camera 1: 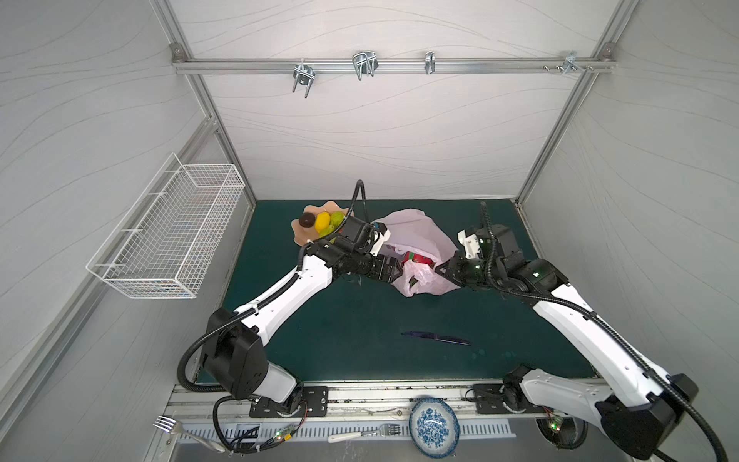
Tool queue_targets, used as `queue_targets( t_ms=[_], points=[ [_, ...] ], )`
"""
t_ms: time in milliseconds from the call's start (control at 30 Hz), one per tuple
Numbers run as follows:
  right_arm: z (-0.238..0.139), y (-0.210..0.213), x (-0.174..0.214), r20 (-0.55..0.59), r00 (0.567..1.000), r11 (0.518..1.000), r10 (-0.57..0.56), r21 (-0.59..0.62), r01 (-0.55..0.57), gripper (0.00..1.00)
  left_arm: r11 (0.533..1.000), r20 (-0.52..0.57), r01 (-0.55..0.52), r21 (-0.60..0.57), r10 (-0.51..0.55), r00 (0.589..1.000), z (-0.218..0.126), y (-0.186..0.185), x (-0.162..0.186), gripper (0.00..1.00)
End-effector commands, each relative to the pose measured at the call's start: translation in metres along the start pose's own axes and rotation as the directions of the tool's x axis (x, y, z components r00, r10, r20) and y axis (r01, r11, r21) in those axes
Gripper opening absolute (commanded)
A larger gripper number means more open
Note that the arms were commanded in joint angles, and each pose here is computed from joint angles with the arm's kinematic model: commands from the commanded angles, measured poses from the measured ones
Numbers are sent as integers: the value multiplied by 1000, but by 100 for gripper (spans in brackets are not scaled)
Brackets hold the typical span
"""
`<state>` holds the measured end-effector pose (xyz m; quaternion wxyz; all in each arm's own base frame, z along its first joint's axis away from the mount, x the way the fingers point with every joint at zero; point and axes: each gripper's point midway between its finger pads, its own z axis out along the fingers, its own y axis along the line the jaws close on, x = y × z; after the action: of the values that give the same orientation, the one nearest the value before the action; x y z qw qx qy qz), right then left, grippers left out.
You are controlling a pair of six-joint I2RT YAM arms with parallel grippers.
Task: Place the fruits into the plastic bag
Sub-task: 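Withdraw the left gripper from the bag back over the fruit bowl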
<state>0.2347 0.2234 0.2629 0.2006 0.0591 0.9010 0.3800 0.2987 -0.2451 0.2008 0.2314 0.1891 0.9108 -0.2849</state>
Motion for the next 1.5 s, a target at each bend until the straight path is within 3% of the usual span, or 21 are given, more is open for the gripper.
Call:
queue_targets(
  t_ms=[0, 200, 300, 667, 867, 1067, 1467],
  points=[
    [1, 2, -4, 9, 1000, 1000, 6, -10, -6, 0, 998, 32, -59, -12, 59, 998, -21, 8, -2, 93],
    [0, 4, -8, 18, 1000, 1000, 5, -12, -5, 0, 998, 110, 32, -55, -25, 994, -48, 40, -16, 93],
    [0, 3, -8, 18, 1000, 1000, 7, -10, -7, 0, 987, 156, 76, -139, -54, 986, -60, 65, -28, 93],
    [-3, 4, -11, 24, 1000, 1000, 2, -3, -2, 0, 842, 161, 183, -508, -116, 980, -75, 171, -55, 86],
    [-2, 6, -12, 15, 1000, 1000, -2, -7, 2, 0, 789, 199, 261, -556, -179, 963, -64, 214, -76, 84],
    [-3, 6, -11, 9, 1000, 1000, -3, -6, 3, 0, 753, 173, 272, -599, -210, 962, -42, 250, -90, 83],
    [-3, 3, -7, -13, 1000, 1000, 4, 4, -4, 0, 715, 140, 276, -642, -244, 960, 0, 296, -107, 78]
  ],
)
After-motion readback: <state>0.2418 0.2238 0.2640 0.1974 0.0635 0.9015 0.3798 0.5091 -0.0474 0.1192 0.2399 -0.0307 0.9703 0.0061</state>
